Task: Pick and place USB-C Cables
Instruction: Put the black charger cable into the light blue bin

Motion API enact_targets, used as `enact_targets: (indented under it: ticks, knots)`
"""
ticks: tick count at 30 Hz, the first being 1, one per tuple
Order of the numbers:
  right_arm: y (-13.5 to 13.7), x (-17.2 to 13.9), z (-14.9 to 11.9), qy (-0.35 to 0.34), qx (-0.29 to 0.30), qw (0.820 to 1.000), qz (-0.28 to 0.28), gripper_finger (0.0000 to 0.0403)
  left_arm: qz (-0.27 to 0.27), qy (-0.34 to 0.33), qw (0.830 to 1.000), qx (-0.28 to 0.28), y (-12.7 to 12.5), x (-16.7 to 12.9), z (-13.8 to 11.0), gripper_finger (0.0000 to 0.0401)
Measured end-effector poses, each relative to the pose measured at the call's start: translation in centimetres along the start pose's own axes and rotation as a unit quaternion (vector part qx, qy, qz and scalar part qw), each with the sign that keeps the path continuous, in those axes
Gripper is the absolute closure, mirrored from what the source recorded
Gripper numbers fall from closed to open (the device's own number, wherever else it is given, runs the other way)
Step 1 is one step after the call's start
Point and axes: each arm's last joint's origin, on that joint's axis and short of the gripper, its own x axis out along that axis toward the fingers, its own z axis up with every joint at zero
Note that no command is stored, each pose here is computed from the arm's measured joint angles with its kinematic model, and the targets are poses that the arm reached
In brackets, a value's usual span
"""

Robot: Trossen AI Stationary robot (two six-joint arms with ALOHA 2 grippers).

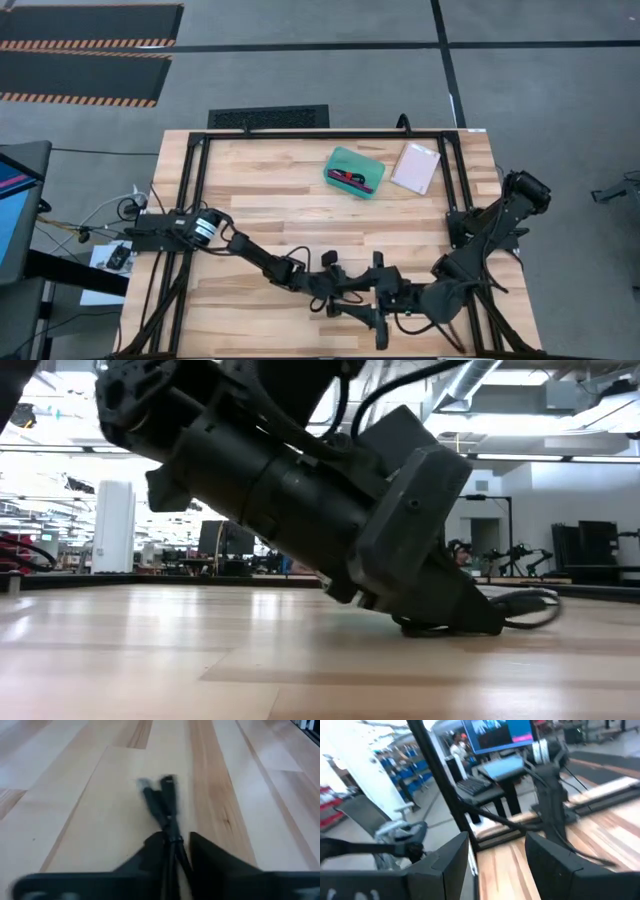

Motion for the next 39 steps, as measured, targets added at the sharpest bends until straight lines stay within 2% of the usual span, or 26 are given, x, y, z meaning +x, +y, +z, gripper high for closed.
enact_targets:
  ticks: [2, 4, 8, 14, 20, 26, 29, 34, 36, 39]
  knots:
    - [0.2, 0.0, 0.4, -0.014, 0.001, 1.0, 0.011, 0.0184, -0.008, 0.006, 1.0, -0.001, 0.1, 0.1, -0.1, 0.0366]
    - [0.5, -0.2, 0.5, -0.02, 0.004, 1.0, 0.024, 0.0184, -0.005, 0.008, 1.0, -0.003, 0.2, 0.1, -0.1, 0.0387]
    - [0.8, -0.4, 0.8, -0.03, 0.025, 0.999, 0.033, 0.0184, -0.003, 0.017, 1.0, -0.012, 0.1, -0.2, 0.1, 0.0387]
    - [0.3, -0.6, 1.2, -0.021, 0.035, 0.999, 0.027, 0.0184, 0.015, 0.013, 0.999, -0.044, -1.6, -1.0, -0.6, 0.0396]
    - [-0.8, -4.7, 5.8, -0.006, 0.023, 0.999, 0.027, 0.0184, 0.045, 0.041, 0.997, -0.043, -3.5, -3.7, -0.2, 0.0399]
    - [-2.9, -8.2, 7.8, 0.037, 0.006, 0.999, 0.004, 0.0184, 0.07, 0.02, 0.995, -0.065, -5.0, -6.9, 1.9, 0.04]
    - [-4.3, -9.3, 6.8, 0.093, -0.009, 0.995, -0.041, 0.0184, 0.074, 0.011, 0.995, -0.069, -5.3, -8.1, 3.0, 0.04]
    - [-6.2, -9.9, 1.8, 0.197, -0.028, 0.969, -0.144, 0.0184, 0.087, 0.002, 0.994, -0.07, -5.6, -10.9, 4.9, 0.0401]
    - [-6.4, -9.9, -0.3, 0.215, -0.029, 0.963, -0.16, 0.0184, 0.094, 0.002, 0.993, -0.071, -5.6, -12.0, 5.6, 0.0401]
    - [-6.1, -10.6, -2.2, 0.23, -0.027, 0.96, -0.155, 0.0184, 0.089, -0.01, 0.992, -0.086, -5.3, -14.0, 7.4, 0.0401]
